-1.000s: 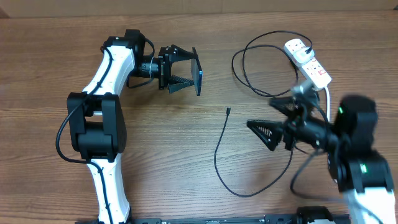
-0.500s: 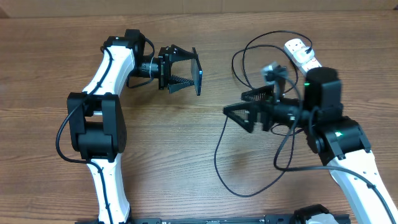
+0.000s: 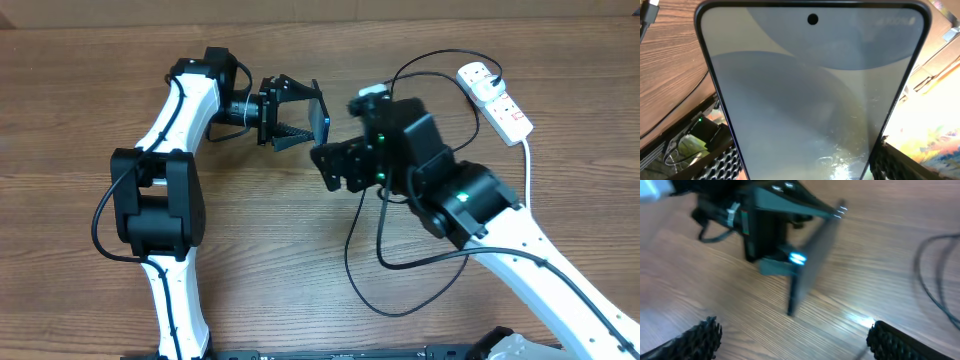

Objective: Plug charger to phone and switch on socket
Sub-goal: 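Move the right gripper toward the phone held by the left gripper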

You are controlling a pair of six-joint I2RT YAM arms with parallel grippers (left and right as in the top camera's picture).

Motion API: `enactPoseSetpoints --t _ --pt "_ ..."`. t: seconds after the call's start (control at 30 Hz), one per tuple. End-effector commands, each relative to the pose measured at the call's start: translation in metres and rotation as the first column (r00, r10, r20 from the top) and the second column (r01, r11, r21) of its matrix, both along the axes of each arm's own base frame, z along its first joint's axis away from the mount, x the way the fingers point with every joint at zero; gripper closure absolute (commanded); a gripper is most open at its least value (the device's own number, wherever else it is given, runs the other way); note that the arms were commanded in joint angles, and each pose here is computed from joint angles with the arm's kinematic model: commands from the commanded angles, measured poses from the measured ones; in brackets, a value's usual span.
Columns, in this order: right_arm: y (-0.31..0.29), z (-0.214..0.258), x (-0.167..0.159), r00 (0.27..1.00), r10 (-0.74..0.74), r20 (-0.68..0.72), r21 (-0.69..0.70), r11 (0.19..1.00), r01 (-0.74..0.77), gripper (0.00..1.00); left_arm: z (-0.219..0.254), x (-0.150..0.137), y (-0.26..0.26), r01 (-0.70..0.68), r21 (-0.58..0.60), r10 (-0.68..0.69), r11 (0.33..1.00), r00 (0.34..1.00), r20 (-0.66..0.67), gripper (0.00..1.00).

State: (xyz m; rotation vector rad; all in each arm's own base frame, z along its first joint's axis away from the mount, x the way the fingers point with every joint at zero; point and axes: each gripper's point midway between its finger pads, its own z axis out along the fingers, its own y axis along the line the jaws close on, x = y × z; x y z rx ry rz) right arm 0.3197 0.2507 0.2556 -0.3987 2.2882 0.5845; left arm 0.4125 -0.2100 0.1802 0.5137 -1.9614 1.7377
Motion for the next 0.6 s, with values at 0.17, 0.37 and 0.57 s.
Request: enactPoseSetpoints --t 0.17,0.37,0.57 --pt "-0.001 -0.005 0.022 0.984 -0.176 0.016 -0.014 0.984 0.176 0.18 0.008 0.002 -0.006 0.013 -0.006 -0.013 1.0 1.0 0.022 0.25" --pt "0.007 -0.021 0.026 0.96 -0.278 0.041 -0.061 0.958 0.28 0.28 -0.004 0.0 -0.008 0.019 0.067 -0.018 0.998 1.0 -0.005 0.25" --pt "0.003 -0.024 0.035 0.921 -0.379 0.091 -0.07 0.92 0.385 0.28 -0.005 0.0 -0.016 0.029 0.078 -0.028 0.997 1.0 -0.015 0.25"
